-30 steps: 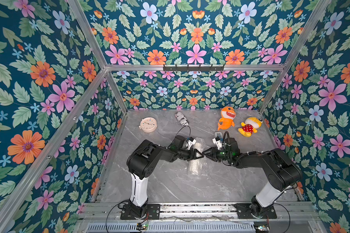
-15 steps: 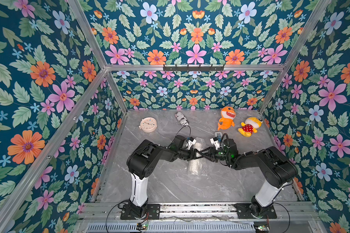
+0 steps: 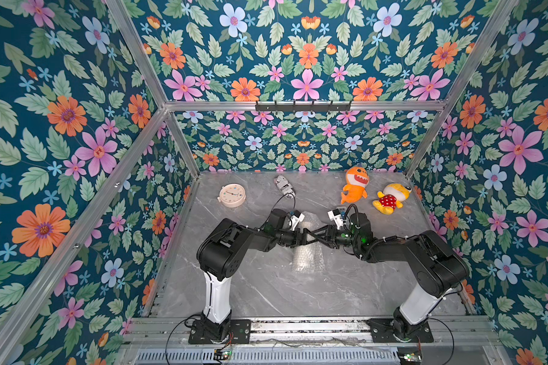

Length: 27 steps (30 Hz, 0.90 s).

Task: Wrap vases in bubble wrap
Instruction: Wrap the vase in bubble wrap.

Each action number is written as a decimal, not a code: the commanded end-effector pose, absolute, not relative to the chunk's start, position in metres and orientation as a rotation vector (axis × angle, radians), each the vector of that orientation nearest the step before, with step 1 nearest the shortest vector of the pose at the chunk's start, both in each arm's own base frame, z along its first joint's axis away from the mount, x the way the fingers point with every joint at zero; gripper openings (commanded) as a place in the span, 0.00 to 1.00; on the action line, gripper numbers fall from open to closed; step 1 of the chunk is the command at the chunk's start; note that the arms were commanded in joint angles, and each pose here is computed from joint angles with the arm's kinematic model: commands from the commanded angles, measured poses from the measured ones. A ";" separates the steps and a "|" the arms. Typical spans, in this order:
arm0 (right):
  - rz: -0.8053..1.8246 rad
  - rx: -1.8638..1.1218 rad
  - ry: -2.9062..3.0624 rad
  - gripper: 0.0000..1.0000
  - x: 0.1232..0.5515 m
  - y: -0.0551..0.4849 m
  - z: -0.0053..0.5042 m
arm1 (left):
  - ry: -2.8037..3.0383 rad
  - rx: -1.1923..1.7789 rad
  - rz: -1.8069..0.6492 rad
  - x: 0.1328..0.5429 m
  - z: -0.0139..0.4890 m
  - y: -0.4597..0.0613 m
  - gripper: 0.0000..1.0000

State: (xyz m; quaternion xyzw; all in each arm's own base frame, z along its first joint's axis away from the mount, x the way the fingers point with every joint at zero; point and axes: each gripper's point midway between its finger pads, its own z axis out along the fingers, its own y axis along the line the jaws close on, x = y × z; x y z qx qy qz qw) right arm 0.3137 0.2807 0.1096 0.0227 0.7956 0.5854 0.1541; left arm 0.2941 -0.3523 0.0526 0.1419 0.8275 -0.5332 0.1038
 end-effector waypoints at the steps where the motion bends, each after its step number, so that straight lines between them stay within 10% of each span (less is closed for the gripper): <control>1: 1.657 0.061 2.347 0.46 0.306 0.289 0.098 | 2.577 0.386 -1.436 0.284 0.019 -0.344 0.94; 27: 1.603 0.085 2.388 0.52 0.306 0.283 0.085 | 2.529 0.409 -1.471 0.285 0.035 -0.336 0.99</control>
